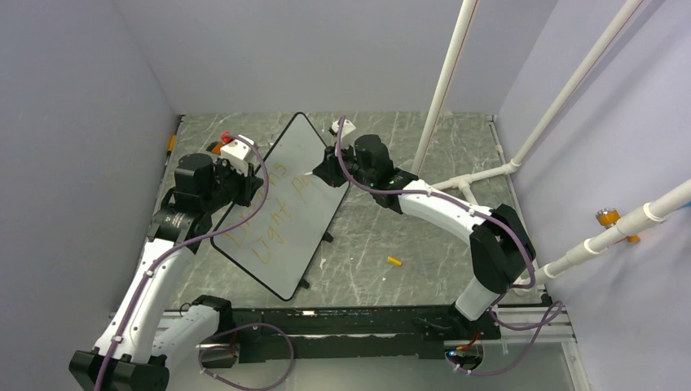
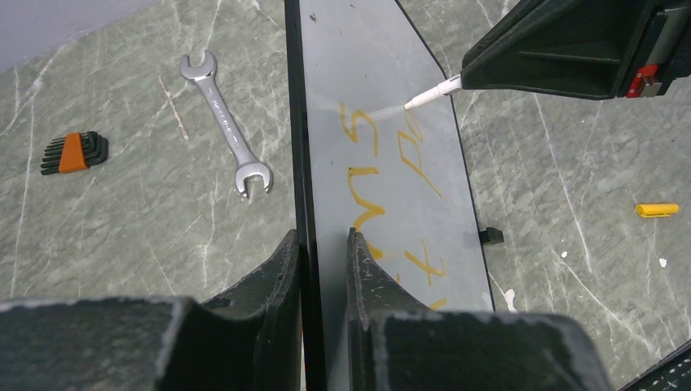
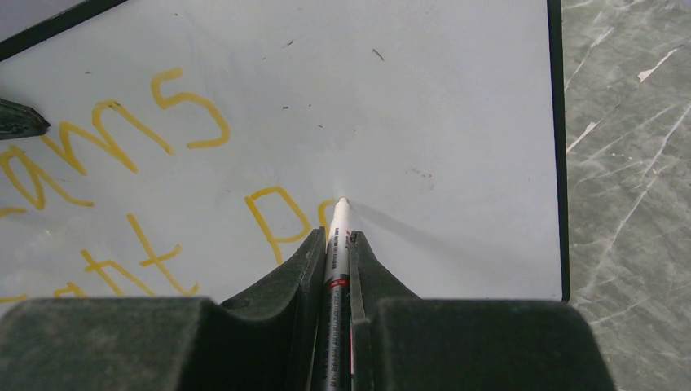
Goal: Write a sentence on the whiteboard
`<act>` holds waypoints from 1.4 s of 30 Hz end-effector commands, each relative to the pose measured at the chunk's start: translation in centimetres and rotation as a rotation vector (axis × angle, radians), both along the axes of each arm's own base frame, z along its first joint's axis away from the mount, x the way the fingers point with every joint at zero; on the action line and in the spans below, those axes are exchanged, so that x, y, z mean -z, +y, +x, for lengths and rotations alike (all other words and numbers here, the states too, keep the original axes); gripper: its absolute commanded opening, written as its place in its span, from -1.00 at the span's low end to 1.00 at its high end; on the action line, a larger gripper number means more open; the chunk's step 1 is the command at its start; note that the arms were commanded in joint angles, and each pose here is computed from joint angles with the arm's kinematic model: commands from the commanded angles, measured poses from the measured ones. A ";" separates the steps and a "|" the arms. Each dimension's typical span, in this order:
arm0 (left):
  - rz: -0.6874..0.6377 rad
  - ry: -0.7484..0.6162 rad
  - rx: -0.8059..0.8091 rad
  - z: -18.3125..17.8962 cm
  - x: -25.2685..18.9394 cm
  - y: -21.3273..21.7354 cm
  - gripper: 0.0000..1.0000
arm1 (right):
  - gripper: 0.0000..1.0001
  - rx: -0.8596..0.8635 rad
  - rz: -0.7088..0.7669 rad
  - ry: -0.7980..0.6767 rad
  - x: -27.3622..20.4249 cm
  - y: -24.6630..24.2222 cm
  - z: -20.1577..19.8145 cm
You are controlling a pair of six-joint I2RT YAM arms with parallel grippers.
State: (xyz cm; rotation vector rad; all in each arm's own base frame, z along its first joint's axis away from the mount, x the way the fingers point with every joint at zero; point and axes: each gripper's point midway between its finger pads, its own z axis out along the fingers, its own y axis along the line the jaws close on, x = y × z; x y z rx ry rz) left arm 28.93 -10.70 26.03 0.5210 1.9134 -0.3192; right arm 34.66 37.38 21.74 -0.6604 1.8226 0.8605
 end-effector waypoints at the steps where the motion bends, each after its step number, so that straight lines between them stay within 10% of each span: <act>1: 0.090 0.169 0.097 -2.7 4.9 -0.4 -1.00 | -1.00 -0.019 0.062 -0.056 -3.1 1.2 0.5; 42: 0.089 0.167 0.097 -2.7 4.9 -0.4 -1.00 | -1.00 0.072 -0.035 -0.045 0.2 -1.8 0.2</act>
